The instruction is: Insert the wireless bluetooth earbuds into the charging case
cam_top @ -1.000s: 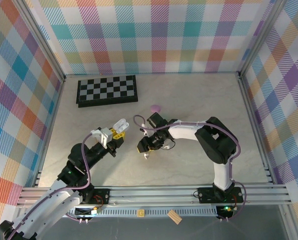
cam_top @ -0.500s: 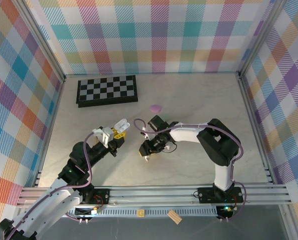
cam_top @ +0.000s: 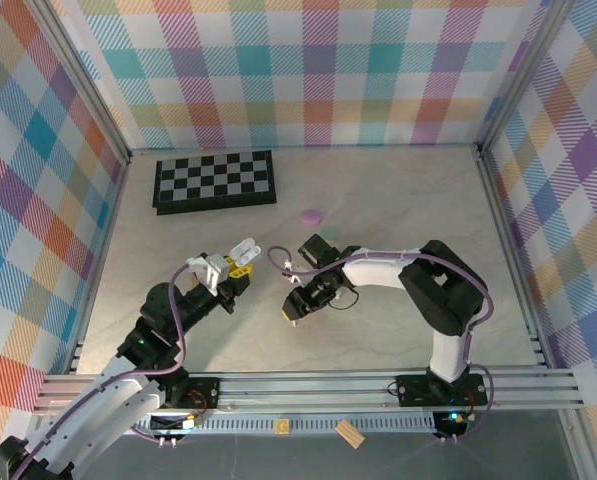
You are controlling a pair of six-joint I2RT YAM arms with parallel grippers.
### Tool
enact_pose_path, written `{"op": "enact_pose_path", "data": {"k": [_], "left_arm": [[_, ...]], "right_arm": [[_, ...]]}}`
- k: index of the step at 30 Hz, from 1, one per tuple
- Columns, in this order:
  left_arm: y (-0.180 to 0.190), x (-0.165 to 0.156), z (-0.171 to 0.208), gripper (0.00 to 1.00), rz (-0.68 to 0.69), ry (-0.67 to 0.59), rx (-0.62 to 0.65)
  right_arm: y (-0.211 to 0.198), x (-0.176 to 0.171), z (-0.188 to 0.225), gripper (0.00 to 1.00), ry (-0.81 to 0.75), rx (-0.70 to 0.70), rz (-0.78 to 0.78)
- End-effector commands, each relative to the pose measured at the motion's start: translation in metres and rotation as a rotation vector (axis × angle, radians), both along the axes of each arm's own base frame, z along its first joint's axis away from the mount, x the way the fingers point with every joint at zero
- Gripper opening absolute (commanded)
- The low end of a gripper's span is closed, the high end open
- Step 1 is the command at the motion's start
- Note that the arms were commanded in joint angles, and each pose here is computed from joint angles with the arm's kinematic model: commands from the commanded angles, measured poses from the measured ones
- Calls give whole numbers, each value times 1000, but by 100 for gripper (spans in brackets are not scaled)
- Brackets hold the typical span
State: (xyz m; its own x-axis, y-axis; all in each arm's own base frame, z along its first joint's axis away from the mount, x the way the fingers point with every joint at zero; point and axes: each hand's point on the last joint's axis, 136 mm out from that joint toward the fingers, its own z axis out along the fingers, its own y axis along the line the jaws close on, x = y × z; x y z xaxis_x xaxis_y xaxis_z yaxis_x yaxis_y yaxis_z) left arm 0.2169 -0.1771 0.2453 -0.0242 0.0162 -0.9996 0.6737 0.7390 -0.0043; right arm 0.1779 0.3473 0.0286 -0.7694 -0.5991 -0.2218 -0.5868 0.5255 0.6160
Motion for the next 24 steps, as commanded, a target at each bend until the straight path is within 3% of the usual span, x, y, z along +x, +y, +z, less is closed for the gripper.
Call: {"op": "enact_pose_path", "data": {"k": [1,8,24], "left_arm": [[0,-2,20,9,-8,-46,-21],[0,-1,20,9,-9,-44,-18],[-1,0,20,9,-8,-43,-18]], "right_arm": [[-7,-18,8,46,4,13,89],[-5,-23,10,37,3,23,99],[-19,-34,-7,37,-74,-46,159]]}}
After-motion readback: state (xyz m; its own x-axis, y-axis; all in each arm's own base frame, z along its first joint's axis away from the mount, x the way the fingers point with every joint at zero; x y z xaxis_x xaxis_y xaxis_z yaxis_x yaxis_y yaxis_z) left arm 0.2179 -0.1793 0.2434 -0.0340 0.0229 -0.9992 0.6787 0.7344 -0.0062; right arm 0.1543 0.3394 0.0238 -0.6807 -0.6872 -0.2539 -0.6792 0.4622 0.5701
